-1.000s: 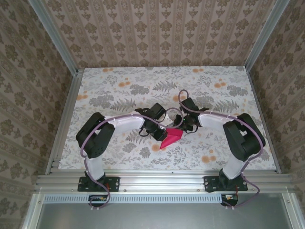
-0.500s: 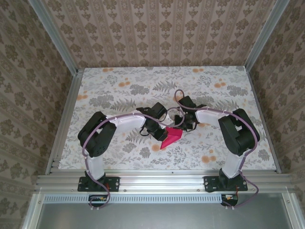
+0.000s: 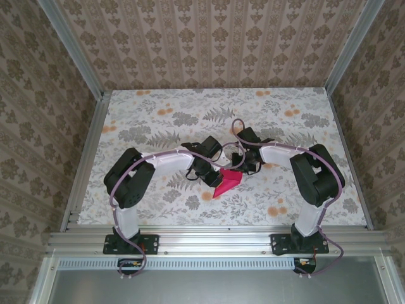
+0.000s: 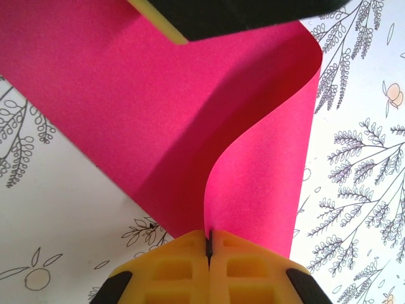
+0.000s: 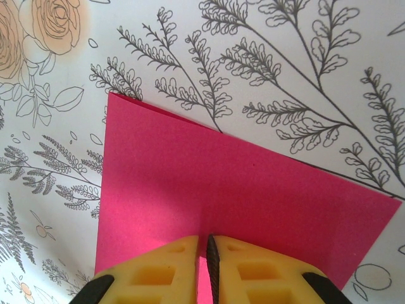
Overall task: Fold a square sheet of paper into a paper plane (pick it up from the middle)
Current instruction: Third fold the triangle at the center of the table.
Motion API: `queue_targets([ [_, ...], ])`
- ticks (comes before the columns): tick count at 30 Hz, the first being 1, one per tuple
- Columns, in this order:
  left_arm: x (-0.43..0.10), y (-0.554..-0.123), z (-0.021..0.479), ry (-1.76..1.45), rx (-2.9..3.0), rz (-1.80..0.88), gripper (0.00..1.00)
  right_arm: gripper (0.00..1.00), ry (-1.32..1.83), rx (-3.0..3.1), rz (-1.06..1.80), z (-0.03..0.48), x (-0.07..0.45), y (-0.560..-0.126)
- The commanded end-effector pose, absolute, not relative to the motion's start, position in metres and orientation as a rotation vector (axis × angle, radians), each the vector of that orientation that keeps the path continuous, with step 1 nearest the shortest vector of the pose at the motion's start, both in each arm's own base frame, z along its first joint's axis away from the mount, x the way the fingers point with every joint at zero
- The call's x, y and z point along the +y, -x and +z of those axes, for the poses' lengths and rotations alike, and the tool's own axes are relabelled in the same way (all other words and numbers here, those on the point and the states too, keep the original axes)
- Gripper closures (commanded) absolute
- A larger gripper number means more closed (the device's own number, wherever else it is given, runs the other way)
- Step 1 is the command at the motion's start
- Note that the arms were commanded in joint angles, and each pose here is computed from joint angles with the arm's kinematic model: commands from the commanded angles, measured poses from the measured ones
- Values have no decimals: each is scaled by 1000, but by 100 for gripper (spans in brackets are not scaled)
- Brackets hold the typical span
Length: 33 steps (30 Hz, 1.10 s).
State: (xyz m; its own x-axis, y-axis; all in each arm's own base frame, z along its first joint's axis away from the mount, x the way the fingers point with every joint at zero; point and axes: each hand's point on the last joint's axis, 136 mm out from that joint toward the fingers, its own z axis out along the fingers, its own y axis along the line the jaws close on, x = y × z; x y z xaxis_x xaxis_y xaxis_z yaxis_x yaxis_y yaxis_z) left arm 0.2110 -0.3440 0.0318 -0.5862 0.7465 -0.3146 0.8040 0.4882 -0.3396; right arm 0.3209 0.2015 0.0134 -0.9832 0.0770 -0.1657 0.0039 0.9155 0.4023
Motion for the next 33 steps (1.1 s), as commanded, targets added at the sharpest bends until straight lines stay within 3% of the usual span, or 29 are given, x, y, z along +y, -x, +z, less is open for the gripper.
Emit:
queue_targets([
  [1,-346,-221,30,-1368,2579,-662,95,85,-42,2987,581,-4,199,-304],
  [16,-346,-214,15,-1392,2617,-711,95,84,-50,2971,628,1,205,-306],
  [33,-358,-224,45,-1354,2524,-754,94,84,-67,2986,619,-4,203,-302],
])
